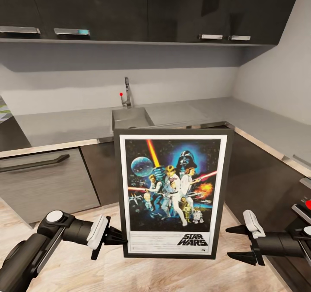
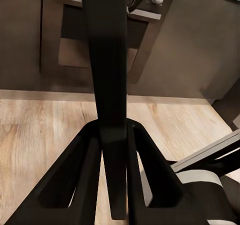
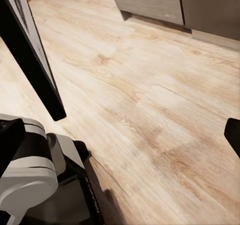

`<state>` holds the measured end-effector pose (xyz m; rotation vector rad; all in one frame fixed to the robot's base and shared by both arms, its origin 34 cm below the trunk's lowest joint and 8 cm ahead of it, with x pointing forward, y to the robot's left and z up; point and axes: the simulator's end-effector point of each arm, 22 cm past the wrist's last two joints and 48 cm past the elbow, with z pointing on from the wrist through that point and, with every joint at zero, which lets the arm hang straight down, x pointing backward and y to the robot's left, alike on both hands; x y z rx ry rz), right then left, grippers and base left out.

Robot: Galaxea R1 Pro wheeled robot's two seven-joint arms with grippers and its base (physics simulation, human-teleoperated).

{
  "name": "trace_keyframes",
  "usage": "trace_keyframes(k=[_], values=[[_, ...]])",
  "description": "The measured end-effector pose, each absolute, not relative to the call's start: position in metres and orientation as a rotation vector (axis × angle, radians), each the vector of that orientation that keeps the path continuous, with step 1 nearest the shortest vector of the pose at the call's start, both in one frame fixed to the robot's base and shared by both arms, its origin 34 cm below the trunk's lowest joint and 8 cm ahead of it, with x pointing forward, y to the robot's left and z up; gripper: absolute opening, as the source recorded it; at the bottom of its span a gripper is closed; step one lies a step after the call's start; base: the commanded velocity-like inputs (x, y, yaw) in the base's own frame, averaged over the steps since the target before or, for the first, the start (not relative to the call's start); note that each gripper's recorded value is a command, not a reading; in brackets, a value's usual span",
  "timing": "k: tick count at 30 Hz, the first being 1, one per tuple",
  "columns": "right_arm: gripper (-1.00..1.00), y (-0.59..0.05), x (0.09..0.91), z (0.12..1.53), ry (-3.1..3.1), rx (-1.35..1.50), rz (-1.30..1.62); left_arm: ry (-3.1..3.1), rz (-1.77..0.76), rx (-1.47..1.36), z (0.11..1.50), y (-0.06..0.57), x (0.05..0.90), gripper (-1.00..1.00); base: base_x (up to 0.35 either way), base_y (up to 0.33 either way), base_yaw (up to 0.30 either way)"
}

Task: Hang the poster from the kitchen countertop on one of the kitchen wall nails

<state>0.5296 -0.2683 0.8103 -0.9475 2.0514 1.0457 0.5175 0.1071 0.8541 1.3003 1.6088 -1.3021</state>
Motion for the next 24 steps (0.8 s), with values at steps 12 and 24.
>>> trace_keyframes(k=[12, 24], values=[[1.00, -0.267, 0.529, 0.810, 2.047, -0.947, 1.051, 1.567, -1.281, 1.328, 0.866, 0.102, 0.517, -1.00, 0.000, 0.000, 0.000], [1.00, -0.265, 0.528, 0.809, 2.036, -0.954, 1.050, 1.564, -1.281, 1.329, 0.867, 0.101, 0.517, -1.00, 0.000, 0.000, 0.000]])
